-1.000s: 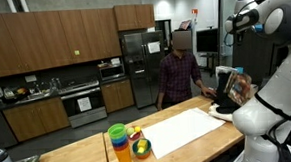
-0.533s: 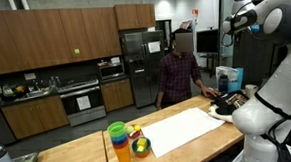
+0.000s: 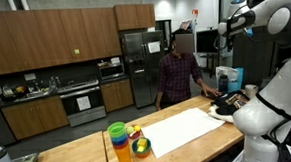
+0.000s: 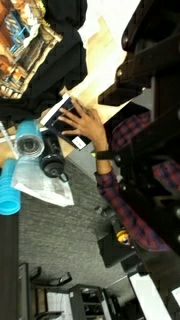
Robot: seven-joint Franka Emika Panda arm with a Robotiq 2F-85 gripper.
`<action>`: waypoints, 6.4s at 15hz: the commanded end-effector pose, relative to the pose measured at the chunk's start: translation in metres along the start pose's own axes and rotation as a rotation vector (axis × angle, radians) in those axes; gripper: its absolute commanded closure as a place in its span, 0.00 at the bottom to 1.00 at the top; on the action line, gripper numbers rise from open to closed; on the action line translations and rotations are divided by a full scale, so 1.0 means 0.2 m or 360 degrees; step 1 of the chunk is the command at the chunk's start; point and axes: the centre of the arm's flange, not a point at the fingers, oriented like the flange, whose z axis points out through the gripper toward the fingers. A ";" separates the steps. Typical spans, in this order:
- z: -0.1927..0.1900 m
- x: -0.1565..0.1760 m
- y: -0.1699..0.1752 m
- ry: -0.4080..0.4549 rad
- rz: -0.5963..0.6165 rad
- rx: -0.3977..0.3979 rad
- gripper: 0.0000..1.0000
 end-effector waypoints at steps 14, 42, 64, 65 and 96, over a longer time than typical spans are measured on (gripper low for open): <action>0.02 0.72 -0.62 0.0594 -0.0671 0.0320 0.00; 0.18 0.93 -1.19 0.1460 -0.1921 0.0778 0.00; 0.14 0.57 -1.22 0.1564 -0.2609 0.0881 0.00; 0.14 0.57 -1.22 0.1562 -0.2607 0.0881 0.00; 0.05 0.94 -1.51 0.1771 -0.2976 0.0989 0.00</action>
